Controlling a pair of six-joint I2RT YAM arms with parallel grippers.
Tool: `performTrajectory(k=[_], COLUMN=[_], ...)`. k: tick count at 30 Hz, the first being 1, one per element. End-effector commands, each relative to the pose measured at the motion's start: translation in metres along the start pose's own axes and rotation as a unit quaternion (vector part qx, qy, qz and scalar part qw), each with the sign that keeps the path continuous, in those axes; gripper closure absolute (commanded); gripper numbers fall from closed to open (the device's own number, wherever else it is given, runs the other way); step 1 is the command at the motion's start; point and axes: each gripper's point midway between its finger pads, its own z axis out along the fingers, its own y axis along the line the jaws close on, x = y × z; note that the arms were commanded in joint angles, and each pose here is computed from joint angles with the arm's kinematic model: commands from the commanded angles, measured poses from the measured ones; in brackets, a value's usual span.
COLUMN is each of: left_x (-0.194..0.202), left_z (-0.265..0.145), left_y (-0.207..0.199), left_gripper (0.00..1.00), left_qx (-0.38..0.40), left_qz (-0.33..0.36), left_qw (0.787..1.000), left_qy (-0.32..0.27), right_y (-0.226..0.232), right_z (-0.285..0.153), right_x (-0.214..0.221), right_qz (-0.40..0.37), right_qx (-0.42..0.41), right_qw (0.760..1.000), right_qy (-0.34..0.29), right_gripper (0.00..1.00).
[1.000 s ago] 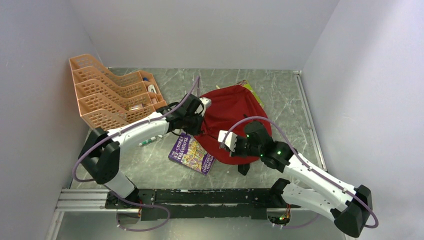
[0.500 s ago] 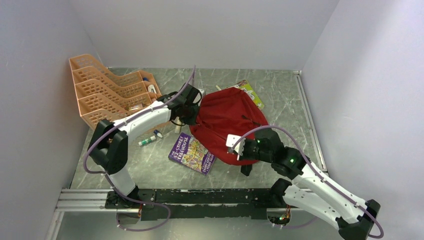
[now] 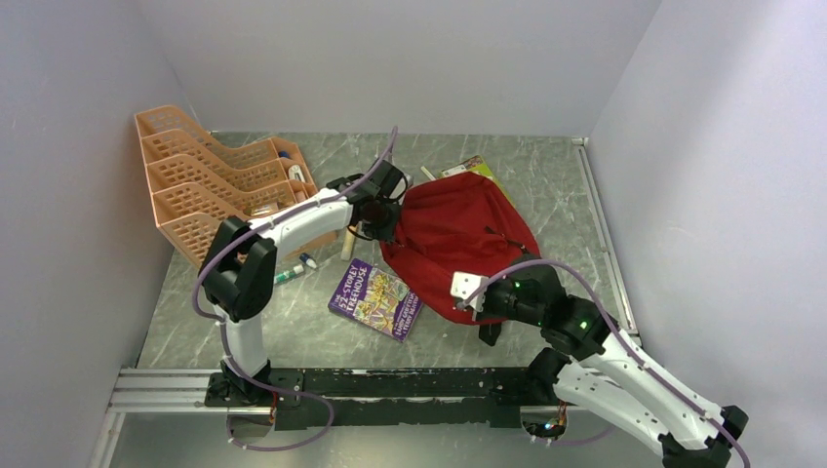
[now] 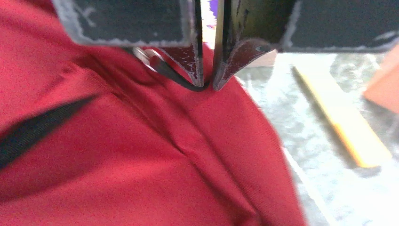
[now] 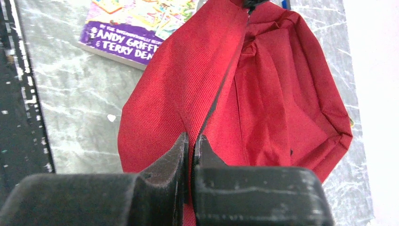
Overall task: Pack the student bag
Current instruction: Unzip the student bag at the center of the board.
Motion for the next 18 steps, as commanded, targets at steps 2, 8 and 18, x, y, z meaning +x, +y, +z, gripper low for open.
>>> performTrajectory(k=[2, 8, 18], left_x=[-0.027, -0.043, -0.068], left_z=[-0.017, -0.08, -0.13], left_y=[0.045, 0.015, 0.015], left_gripper=[0.66, 0.47, 0.21], left_qx=[-0.047, 0.036, 0.048], left_qz=[0.002, -0.031, -0.127], left_qw=[0.997, 0.987, 0.961], left_qy=[-0.057, -0.156, -0.239], right_y=[0.011, -0.006, -0.028], right_z=[-0.006, 0.014, 0.046], right_x=[-0.01, -0.037, -0.061], right_qz=[0.023, 0.102, 0.243], right_qx=[-0.015, 0.012, 0.024], right_qw=[0.999, 0.991, 0.965], right_qy=[-0.033, -0.087, -0.095], right_gripper=[1.0, 1.0, 0.92])
